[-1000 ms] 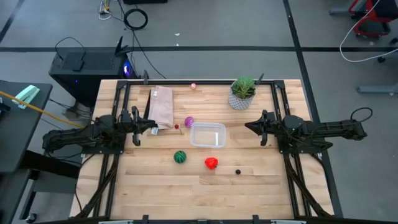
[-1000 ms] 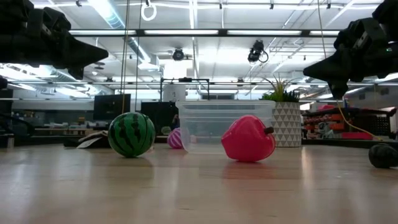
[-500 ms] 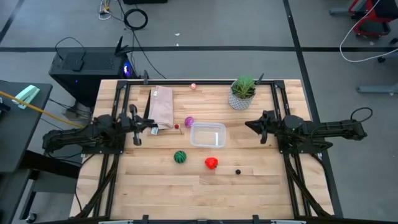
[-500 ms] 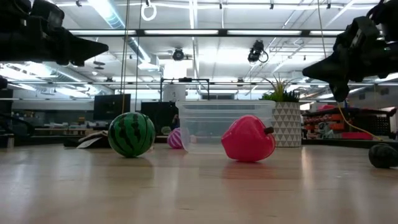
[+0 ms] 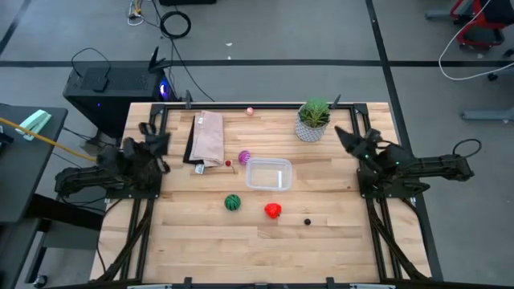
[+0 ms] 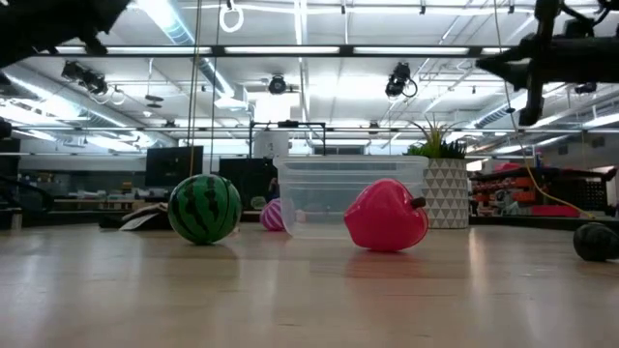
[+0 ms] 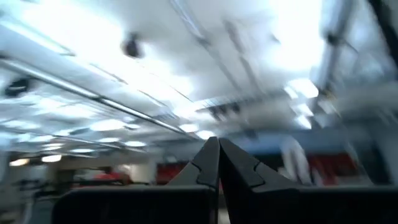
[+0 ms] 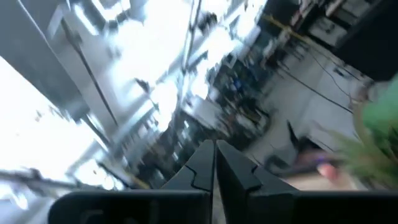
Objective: Pick and placing Produce into tupperware
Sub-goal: Put the cherry into the transparent bin
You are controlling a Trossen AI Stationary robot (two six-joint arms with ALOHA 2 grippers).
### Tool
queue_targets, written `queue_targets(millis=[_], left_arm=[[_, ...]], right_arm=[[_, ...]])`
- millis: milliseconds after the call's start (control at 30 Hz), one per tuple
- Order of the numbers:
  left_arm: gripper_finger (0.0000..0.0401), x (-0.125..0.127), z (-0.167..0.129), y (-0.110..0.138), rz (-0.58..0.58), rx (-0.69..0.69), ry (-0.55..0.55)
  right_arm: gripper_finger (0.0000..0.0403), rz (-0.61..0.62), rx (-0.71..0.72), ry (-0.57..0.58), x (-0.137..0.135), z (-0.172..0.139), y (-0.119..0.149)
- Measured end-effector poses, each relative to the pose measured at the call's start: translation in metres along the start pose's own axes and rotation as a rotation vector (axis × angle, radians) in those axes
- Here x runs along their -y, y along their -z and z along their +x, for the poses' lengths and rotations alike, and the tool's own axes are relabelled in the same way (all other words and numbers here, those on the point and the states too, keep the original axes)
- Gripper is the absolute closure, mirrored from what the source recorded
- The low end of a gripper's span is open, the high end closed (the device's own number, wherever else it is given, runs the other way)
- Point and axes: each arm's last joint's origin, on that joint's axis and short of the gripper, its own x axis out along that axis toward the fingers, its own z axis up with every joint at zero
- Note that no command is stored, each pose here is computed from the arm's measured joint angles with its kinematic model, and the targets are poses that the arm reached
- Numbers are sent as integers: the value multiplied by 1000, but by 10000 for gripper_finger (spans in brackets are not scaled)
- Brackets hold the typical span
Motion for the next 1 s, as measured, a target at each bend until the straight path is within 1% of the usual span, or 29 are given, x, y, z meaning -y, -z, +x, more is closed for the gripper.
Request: queue_targets(millis=[100, 167, 233, 267, 400, 467, 567, 667, 733, 833, 933, 1000], left_arm=[[386, -6, 0, -1, -172, 0, -185], [384, -9, -1, 2, -277, -12, -310], [384, -11, -2, 5, -308, -33, -397], [384, -11, -3, 6, -306, -40, -422], [390, -11, -2, 6, -362, -32, -440], [392, -11, -1, 7, -390, -49, -442], [393, -9, 7, 2, -384, -142, -429], [386, -5, 21, -9, -366, -255, -422], [379, -3, 34, -18, -344, -317, -426], [373, 2, 60, -38, -346, -350, -432], [375, 9, 90, -54, -352, -389, -440], [380, 14, 113, -65, -358, -405, -423]], right_arm=[[380, 67, 72, -5, -3, 0, -6], [380, 47, 87, -10, -4, 0, -7], [380, 15, 90, -11, -5, 0, -8], [380, 4, 92, -12, -6, 0, -8], [380, -84, 109, -20, -13, 1, -14], [380, -75, 129, -17, -18, 3, -19], [380, -17, 162, -12, -27, 5, -27], [380, -24, 159, -30, -37, 9, -33], [380, -45, 154, -34, -45, 13, -37], [380, -96, 152, -28, -57, 20, -43], [380, -152, 147, -23, -71, 26, -50], [380, -181, 144, -18, -81, 31, -56]])
